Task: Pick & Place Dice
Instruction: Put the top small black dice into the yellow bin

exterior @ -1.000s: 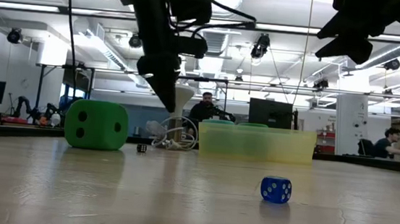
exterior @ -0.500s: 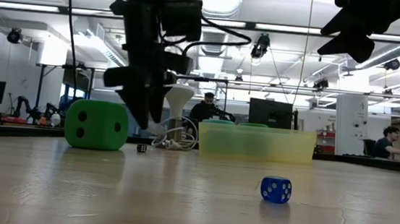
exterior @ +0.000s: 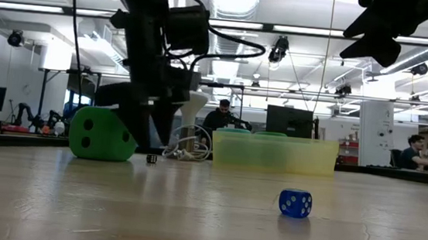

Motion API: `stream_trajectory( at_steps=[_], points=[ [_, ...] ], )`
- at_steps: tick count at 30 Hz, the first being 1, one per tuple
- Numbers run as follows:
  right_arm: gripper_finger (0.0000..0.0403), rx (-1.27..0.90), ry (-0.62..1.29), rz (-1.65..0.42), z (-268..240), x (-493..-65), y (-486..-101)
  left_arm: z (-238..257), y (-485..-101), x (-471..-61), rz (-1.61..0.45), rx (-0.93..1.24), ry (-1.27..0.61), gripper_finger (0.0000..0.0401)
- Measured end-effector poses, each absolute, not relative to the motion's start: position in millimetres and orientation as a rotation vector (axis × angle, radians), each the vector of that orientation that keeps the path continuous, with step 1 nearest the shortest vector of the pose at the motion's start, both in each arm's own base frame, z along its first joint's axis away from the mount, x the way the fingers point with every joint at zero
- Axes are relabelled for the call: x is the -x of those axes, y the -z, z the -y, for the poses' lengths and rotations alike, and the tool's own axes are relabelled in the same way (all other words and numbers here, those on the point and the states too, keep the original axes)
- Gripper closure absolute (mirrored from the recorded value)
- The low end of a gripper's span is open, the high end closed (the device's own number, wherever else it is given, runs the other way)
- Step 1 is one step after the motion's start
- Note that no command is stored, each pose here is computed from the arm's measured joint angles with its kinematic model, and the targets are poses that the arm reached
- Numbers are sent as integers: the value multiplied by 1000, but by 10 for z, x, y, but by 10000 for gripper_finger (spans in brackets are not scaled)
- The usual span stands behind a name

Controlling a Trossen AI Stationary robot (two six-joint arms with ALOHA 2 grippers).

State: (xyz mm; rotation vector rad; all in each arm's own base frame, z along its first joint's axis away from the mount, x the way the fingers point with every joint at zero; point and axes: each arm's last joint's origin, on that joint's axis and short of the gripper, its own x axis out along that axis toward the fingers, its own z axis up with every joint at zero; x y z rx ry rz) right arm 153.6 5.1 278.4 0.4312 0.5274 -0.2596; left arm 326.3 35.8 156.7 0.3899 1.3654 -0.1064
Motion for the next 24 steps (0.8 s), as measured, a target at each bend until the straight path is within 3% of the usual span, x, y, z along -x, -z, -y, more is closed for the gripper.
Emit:
stream_trajectory(
  at_steps=[24],
  points=[
    [175,-459,229,-496,-92,-1552,-2815,-491,-1334,-3260,-1395,-348,104,110]
  ],
)
